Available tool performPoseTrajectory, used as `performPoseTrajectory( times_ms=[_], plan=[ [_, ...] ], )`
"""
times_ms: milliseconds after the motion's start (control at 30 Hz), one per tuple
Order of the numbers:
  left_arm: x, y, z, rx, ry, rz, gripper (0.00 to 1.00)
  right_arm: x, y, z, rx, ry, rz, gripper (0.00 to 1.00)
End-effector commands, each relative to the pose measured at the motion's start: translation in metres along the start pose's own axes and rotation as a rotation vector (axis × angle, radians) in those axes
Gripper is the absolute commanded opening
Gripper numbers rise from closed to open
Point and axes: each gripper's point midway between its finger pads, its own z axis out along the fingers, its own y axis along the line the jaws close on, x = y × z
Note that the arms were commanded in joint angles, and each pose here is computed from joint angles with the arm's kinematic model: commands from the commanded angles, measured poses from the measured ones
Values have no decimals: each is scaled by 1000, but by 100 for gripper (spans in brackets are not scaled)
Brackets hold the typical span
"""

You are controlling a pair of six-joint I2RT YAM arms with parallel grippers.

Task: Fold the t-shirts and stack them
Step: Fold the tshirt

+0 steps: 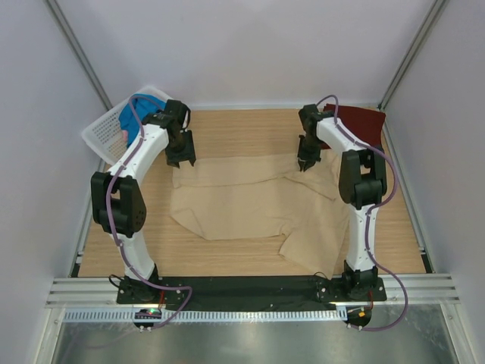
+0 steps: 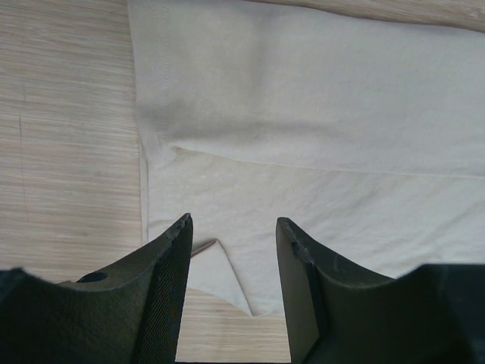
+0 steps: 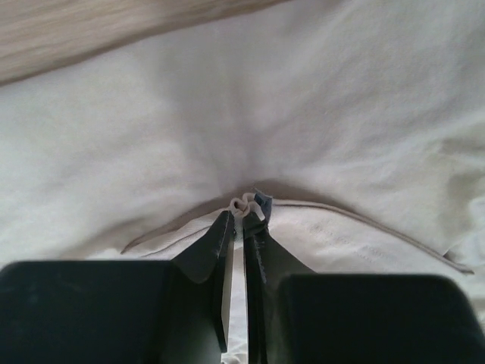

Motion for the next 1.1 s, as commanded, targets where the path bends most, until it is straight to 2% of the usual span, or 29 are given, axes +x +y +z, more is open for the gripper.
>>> performPoseTrajectory(
  times_ms=[0,167,367,433,467,500,600,667,733,867,967,1067],
  plan=[
    [-4,-7,-3,36,-21,12,49,6,3,-46,14,-61,-9,14],
    [0,-6,0,36,-6,23,49,40,11,-46,-20,1,15,11],
    [7,-3,3,28,14,29,49,120,32,-59,-204,177,81,20],
    [10,-3,4,31,25,28,49,128,38,-69,-279,158,48,23],
    [9,-3,4,32,23,29,50,127,36,-81,-295,120,20,26],
    [9,-3,4,28,27,34,49,117,28,-87,-274,48,-9,35],
    [8,-4,6,28,30,38,49,85,14,-93,-260,-48,25,41],
    [5,-7,4,42,29,40,49,58,-8,-88,-224,-91,99,42],
    [3,-9,3,44,31,41,50,50,-15,-78,-201,-76,114,42],
    [3,-44,-4,217,55,40,48,35,-46,-73,-110,-83,178,43],
    [9,-83,-12,332,48,105,48,20,-72,-68,-90,-107,259,43],
    [22,-118,-16,417,67,161,47,4,-81,-57,-98,-101,257,39]
  ],
)
